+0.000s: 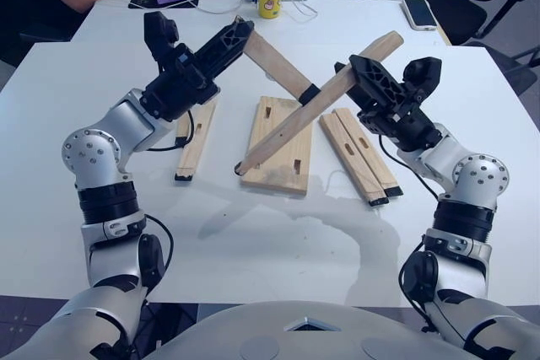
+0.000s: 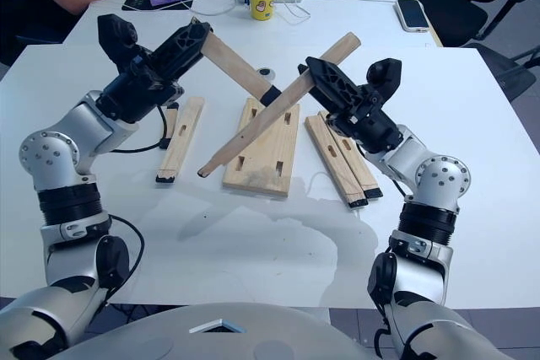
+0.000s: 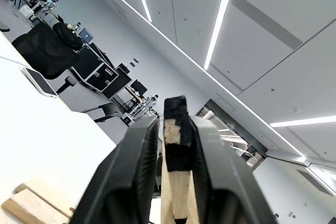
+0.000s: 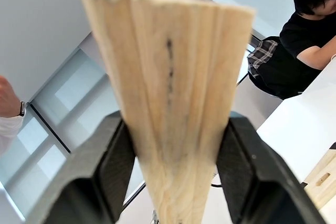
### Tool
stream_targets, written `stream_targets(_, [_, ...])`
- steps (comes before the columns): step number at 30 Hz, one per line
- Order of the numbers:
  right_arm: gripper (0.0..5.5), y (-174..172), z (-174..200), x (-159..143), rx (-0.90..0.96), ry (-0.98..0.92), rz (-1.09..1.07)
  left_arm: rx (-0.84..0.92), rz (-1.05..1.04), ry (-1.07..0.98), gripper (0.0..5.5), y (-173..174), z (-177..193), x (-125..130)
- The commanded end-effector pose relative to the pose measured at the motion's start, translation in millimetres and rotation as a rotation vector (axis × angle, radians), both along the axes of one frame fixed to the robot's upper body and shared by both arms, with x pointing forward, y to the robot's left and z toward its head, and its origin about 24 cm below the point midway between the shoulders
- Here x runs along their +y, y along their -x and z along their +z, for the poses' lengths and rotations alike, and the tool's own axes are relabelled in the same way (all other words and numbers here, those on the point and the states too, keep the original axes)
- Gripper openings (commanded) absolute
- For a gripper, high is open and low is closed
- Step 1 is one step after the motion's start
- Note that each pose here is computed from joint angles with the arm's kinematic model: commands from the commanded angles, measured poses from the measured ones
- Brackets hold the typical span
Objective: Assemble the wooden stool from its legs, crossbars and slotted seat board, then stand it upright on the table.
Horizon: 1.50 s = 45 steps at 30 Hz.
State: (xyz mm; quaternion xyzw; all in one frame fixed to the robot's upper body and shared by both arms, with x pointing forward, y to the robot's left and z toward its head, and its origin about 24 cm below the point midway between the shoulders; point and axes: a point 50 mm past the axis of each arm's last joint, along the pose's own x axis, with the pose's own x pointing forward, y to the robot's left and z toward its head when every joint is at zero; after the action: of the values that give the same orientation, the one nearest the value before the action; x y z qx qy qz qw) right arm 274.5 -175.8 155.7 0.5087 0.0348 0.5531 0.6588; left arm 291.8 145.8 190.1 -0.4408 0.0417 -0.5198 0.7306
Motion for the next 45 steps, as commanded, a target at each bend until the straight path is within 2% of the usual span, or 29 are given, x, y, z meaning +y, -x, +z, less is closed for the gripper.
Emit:
stream_targets(1, [2.09,1.6,-0.6,-0.7,-0.008,-0.005,-0.003,-0.021,-0.013,-0.017,1.5,4.1,0.3,0.8])
stream_targets(9, [2.08,-1.5,2.5,-9.5,-0.011,0.008,-0.024,-0.017,0.002,-0.086,2.7,11.5,-7.4,20.7])
stream_targets(14, [2.08,-2.0,9.2,-22.3,-0.032,-0.026,-0.038,0.054,0.013,-0.173,3.42,13.9,-36.3,35.7])
stream_targets(17, [2.08,-3.8,19.7,-43.6,-0.062,-0.025,-0.087,0.043,0.001,-0.336,3.94,21.0,-59.7,32.5])
stream_targets(19, [2.08,-6.5,29.6,-66.1,-0.083,-0.015,-0.152,-0.038,-0.033,-0.514,4.26,28.6,-73.9,22.1])
stream_targets(23, [2.08,-13.0,46.6,-101.2,-0.112,-0.011,-0.26,-0.353,-0.186,-0.894,4.27,46.4,-100.6,-4.2])
stream_targets(26, [2.08,-19.4,54.0,-117.4,-0.116,-0.034,-0.308,-0.631,-0.322,-1.077,4.27,54.3,-115.6,-22.0])
stream_targets(29, [2.08,-22.9,53.9,-116.7,-0.122,-0.029,-0.289,-0.813,-0.366,-1.215,4.27,46.7,-127.7,-27.1])
stream_targets(32, [2.08,-25.7,48.9,-111.4,-0.119,-0.03,-0.264,-0.944,-0.377,-1.267,4.27,38.0,-134.2,-36.5])
stream_targets(39, [2.08,-29.5,37.3,-100.4,-0.1,-0.02,-0.211,-1.015,-0.36,-1.204,4.27,35.5,-141.7,-56.2])
stream_targets(45, [2.08,-30.4,29.8,-91.3,-0.096,-0.009,-0.181,-1.0,-0.302,-1.264,4.27,14.1,-144.6,-56.3])
